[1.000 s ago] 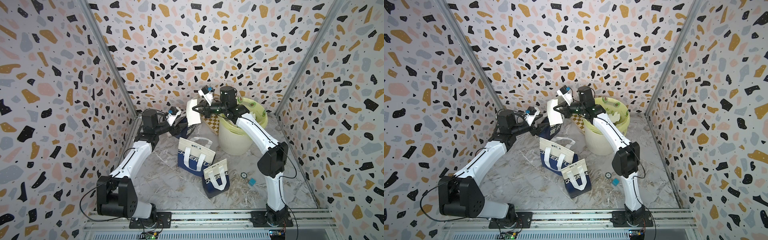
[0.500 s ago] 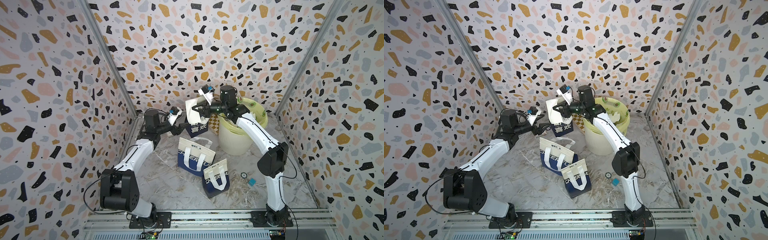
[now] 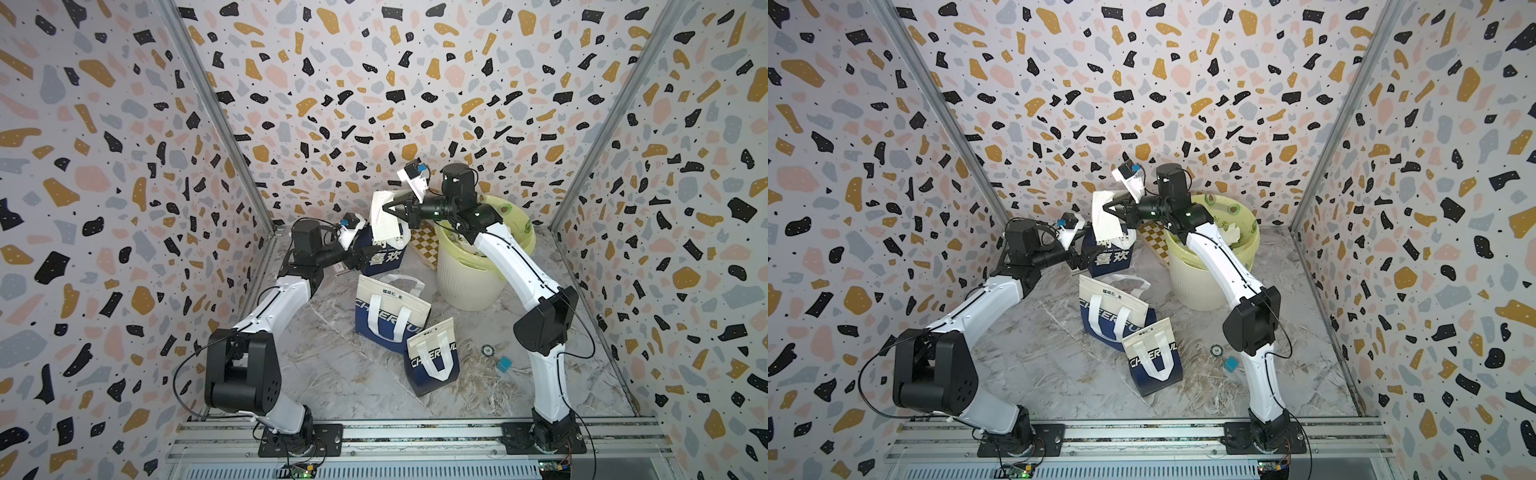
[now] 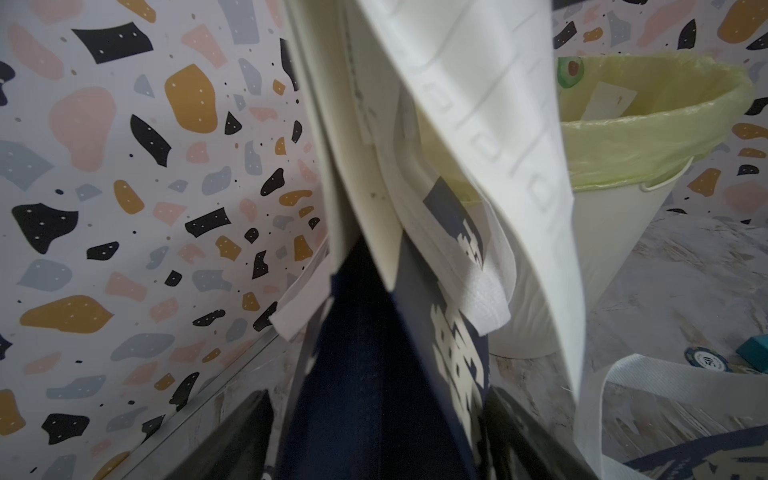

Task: Shred takeout receipts and throw away
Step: Pick up the takeout bag at the center of the board, then tear off the takeout receipt from the takeout bag.

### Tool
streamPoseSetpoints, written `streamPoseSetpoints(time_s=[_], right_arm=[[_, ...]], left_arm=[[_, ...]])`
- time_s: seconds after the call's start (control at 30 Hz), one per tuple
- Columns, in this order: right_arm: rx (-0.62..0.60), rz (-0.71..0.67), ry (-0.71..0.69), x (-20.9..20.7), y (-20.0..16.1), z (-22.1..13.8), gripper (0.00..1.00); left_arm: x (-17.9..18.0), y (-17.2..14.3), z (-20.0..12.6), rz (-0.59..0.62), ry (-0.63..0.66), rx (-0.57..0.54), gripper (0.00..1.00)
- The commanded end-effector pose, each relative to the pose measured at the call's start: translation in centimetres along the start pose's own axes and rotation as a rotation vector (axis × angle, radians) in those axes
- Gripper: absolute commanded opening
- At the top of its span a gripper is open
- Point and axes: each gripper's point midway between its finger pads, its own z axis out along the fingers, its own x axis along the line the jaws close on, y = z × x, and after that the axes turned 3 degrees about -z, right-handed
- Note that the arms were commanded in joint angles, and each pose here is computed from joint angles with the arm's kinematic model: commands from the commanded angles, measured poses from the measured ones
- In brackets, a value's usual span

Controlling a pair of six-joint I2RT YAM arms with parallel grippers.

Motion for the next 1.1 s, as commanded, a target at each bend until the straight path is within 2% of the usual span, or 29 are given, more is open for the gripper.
streamPoseSetpoints(time_s=[0.0,0.13,0.43,0.8,1.0,1.07], right_arm=[[-0.009,-0.016,0.031,1.2,0.9,-0.2,0.00],[0.007,-0.010,0.074,2.1,0.3,0.3,0.00],[0.056,0.016,0.093,2.9,-1.7,0.3,0.00],[0.069,0.018,0.102,2.9,-2.2,0.3,0.00],[0.078,0.030,0.094,2.7,-2.6,0.4,0.00],[0.074,0.035,0.084,2.7,-2.3,0.2,0.00]], left_arm=[[1.2,3.5,-0.1,0.038,0.035,-0.107,0.89],[1.0,4.2,0.2,0.023,0.004,-0.139,0.88],[0.7,5.6,0.3,0.022,-0.047,-0.207,0.73],[0.5,5.4,0.8,0.007,-0.087,-0.210,0.35],[0.3,5.9,0.8,0.000,-0.108,-0.237,0.00],[0.7,5.7,1.1,-0.018,-0.096,-0.244,0.00]])
